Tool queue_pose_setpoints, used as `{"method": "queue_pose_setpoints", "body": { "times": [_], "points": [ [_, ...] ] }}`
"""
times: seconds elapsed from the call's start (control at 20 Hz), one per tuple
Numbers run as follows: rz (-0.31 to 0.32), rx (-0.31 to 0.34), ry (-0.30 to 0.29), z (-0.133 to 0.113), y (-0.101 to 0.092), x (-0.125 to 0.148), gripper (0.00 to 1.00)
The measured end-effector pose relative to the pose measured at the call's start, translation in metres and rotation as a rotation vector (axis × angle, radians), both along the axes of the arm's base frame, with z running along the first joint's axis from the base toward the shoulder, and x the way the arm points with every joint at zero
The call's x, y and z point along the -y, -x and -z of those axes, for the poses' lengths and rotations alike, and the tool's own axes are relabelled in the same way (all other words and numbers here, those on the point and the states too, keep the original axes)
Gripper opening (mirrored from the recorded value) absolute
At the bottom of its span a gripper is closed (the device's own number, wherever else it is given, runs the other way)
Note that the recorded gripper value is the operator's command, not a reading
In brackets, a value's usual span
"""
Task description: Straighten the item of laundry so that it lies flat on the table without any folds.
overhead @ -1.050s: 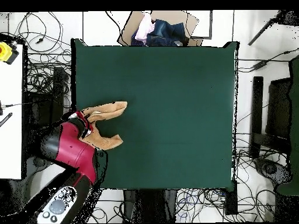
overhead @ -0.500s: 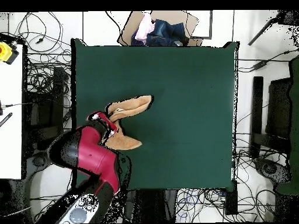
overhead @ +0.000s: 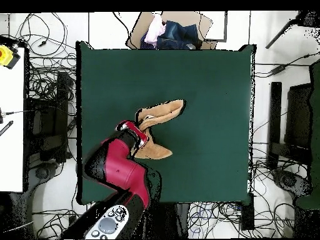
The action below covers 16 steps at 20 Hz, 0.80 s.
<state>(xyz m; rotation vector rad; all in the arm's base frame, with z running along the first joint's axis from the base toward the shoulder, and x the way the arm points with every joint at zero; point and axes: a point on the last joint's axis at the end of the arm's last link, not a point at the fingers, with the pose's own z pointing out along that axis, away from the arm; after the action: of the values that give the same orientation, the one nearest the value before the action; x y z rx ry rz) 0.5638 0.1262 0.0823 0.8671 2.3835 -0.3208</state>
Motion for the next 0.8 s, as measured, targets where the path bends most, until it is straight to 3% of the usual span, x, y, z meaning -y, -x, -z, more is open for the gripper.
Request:
{"method": "queue_pose_setpoints", "body": {
  "times": [0.35,0.4,0.8],
  "points": [
    [0.002,-0.018,0.013,0.005,0.011,0.009,0.0],
    [0.001,-0.018,0.012,0.006,0.011,0.008,1.0],
    [-0.006,-0.001,0.017,0.005,0.009,0.008,1.0]
  ]
}}
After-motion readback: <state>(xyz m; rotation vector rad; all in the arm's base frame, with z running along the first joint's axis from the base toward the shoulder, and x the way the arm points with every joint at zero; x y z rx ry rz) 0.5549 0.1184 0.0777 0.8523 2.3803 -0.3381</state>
